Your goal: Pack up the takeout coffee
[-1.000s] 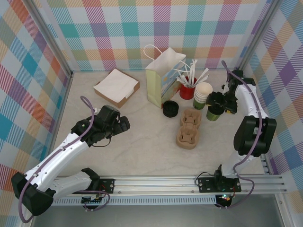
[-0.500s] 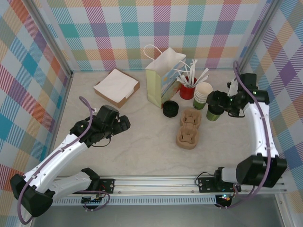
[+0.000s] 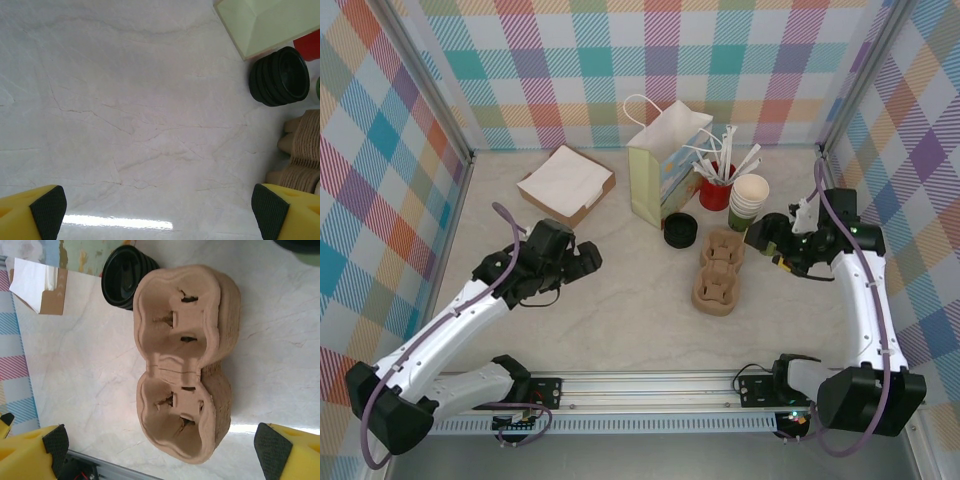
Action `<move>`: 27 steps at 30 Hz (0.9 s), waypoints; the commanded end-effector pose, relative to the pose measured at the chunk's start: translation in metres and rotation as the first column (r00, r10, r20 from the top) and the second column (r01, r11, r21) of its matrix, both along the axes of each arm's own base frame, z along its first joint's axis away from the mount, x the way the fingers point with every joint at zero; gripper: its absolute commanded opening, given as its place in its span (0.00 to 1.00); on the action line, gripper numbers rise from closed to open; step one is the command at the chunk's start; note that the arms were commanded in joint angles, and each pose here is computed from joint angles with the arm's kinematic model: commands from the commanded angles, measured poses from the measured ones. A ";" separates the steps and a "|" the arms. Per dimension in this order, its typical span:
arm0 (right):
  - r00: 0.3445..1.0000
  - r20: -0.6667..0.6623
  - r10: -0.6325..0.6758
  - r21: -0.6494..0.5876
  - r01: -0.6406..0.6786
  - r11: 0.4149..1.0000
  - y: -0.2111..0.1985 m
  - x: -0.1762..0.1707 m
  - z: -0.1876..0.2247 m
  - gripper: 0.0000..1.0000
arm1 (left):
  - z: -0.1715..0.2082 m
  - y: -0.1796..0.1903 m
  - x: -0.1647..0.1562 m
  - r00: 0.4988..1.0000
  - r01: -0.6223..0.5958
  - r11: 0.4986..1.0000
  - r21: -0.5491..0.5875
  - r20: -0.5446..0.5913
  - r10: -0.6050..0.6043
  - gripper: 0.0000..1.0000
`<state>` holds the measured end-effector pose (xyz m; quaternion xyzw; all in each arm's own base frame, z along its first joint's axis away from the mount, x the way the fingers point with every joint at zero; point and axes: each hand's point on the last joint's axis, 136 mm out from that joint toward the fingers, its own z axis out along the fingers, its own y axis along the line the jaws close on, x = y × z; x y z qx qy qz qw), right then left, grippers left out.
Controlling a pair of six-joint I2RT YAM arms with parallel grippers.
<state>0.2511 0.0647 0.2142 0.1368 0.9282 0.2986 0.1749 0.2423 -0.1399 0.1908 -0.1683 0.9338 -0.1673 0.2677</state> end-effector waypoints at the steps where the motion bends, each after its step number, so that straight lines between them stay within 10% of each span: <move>1: 1.000 0.007 0.013 0.043 -0.014 0.999 0.008 -0.001 0.002 0.97 | 0.022 -0.009 0.013 0.998 0.027 0.999 -0.027 0.052 -0.026 0.96; 27: 0.999 -0.001 0.040 0.053 -0.040 0.998 0.010 0.001 -0.004 0.96 | 0.130 -0.082 0.226 0.933 0.240 0.963 0.122 0.244 -0.263 0.90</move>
